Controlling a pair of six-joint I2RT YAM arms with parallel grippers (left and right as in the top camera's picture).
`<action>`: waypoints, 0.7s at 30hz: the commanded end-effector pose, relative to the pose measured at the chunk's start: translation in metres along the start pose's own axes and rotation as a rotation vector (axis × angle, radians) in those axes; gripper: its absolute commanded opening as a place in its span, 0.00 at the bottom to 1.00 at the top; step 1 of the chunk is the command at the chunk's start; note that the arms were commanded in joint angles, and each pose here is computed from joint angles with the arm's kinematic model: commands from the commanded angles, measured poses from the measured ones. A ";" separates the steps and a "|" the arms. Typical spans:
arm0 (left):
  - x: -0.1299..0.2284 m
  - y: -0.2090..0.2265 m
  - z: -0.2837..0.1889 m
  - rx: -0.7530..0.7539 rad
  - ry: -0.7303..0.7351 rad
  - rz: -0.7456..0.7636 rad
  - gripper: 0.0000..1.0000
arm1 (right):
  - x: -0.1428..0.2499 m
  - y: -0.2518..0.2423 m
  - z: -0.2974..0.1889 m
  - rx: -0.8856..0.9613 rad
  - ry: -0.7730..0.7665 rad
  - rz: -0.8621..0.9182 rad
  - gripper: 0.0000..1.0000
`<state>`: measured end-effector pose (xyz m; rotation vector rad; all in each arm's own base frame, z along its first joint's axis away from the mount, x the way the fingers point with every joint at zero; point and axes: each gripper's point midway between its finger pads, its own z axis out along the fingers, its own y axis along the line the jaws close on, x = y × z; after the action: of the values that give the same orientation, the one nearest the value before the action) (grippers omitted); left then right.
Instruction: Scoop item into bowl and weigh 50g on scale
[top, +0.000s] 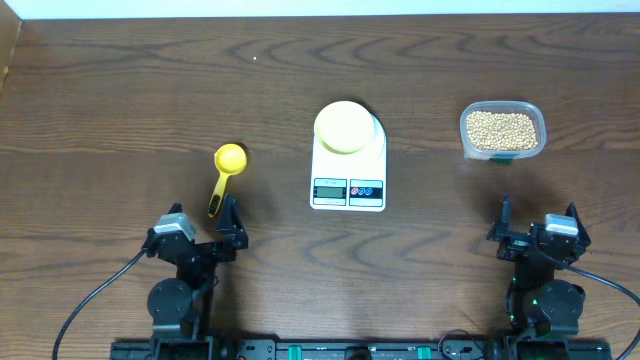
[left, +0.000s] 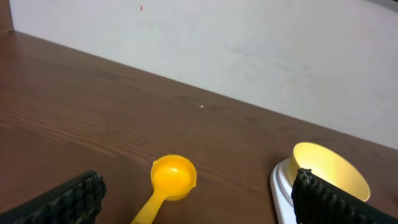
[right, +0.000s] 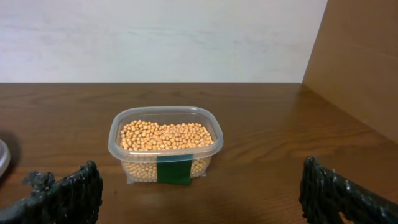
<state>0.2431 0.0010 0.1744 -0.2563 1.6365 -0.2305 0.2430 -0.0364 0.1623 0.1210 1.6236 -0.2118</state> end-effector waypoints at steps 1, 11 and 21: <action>-0.021 -0.005 -0.003 0.001 -0.031 -0.010 0.98 | 0.001 -0.001 0.000 0.006 0.002 -0.009 0.99; -0.062 -0.002 0.004 -0.088 -0.045 -0.010 0.97 | 0.001 -0.001 0.000 0.006 0.002 -0.009 0.99; -0.116 -0.015 0.041 -0.119 0.019 -0.006 0.97 | 0.001 -0.001 0.000 0.006 0.002 -0.009 0.99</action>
<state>0.2818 0.0168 0.2652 -0.3288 1.6787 -0.1526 0.2430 -0.0364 0.1623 0.1207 1.6236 -0.2115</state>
